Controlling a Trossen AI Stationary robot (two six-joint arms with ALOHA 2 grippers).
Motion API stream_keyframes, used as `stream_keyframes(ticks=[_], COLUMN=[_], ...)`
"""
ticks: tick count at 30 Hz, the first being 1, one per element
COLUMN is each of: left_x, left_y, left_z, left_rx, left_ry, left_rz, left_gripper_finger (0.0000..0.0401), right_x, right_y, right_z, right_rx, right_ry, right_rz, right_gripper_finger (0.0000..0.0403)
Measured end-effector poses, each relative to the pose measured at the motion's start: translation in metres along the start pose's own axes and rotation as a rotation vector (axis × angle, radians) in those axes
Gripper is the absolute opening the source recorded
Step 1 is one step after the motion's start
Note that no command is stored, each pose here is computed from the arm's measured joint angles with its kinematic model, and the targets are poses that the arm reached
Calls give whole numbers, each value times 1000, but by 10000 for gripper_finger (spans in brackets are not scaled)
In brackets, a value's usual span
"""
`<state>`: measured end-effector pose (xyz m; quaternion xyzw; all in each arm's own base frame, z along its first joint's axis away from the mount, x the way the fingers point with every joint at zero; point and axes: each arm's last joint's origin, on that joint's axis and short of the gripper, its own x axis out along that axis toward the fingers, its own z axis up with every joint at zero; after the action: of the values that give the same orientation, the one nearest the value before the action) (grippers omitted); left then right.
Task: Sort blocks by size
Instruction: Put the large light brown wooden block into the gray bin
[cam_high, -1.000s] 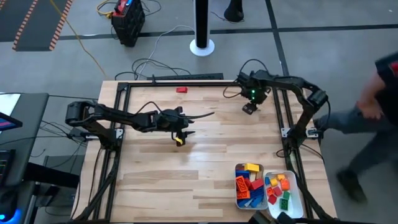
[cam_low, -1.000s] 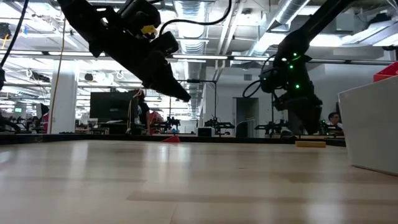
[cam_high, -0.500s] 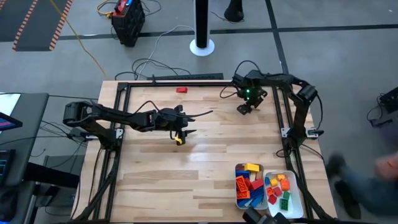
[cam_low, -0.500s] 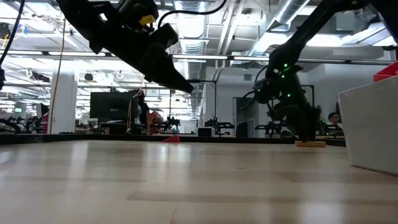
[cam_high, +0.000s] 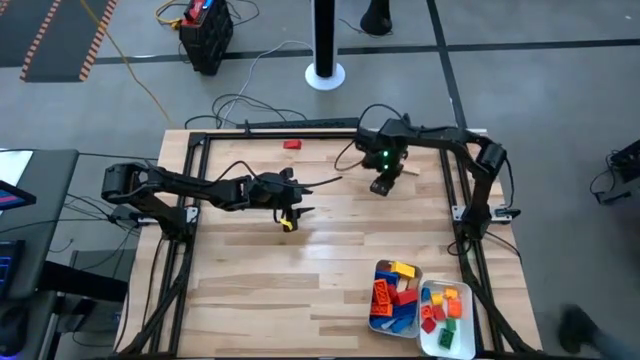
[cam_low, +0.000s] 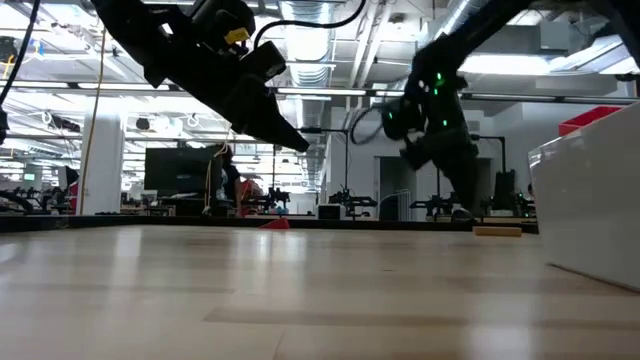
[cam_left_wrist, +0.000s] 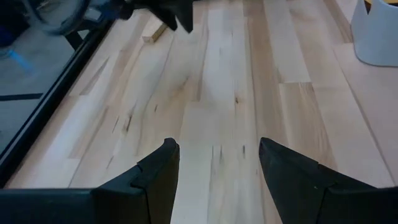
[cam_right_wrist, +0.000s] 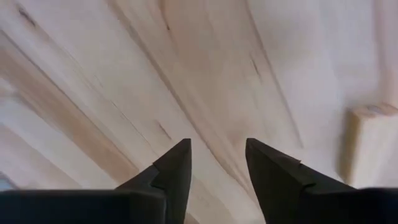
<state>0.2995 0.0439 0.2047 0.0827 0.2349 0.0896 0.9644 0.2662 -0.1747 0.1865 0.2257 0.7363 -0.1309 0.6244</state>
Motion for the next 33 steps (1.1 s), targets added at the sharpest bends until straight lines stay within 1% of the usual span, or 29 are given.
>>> stream_keyframes(ticks=[2, 5, 7, 10, 12, 15, 18, 22, 25, 29, 31, 33], left_x=[0, 0, 0, 0, 0, 0, 0, 0, 0, 0, 0, 0], left_y=[0, 0, 0, -1, -1, -2, -2, 0, 2, 2, 2, 2], left_z=[0, 0, 0, 0, -1, -2, -2, -1, 2, 2, 2, 2], left_rx=[1, 1, -3, -10, -14, -17, -17, -3, -6, -5, -3, -2], left_ry=[1, 1, 1, 4, 13, 26, 25, 13, -19, -26, -25, -24], left_rz=[-1, -2, -1, -3, -6, -8, -8, -3, 7, 8, 8, 8], left_gripper_finger=[212, 212, 212, 212, 212, 212, 212, 212, 212, 212, 212, 212], right_x=[-8, -23, -32, -38, -33, -18, -5, -1, 1, 14, 21, 25], right_y=[8, 5, -5, -29, -48, -73, -84, -86, -82, -78, -76, -76], right_z=[-4, -14, -20, -26, -32, -41, -46, -48, -42, -27, -20, -14], right_rx=[-16, -11, 2, 54, 86, 132, 135, 123, 69, 14, -7, -23], right_ry=[-5, -41, -70, -100, -107, -83, -73, -68, -78, -23, 20, 59], right_rz=[-66, -133, -164, -213, -219, -205, -188, -179, -193, -184, -191, -222], right_gripper_finger=[180, 170, 168, 170, 176, 196, 226, 265, 282, 286, 286, 286])
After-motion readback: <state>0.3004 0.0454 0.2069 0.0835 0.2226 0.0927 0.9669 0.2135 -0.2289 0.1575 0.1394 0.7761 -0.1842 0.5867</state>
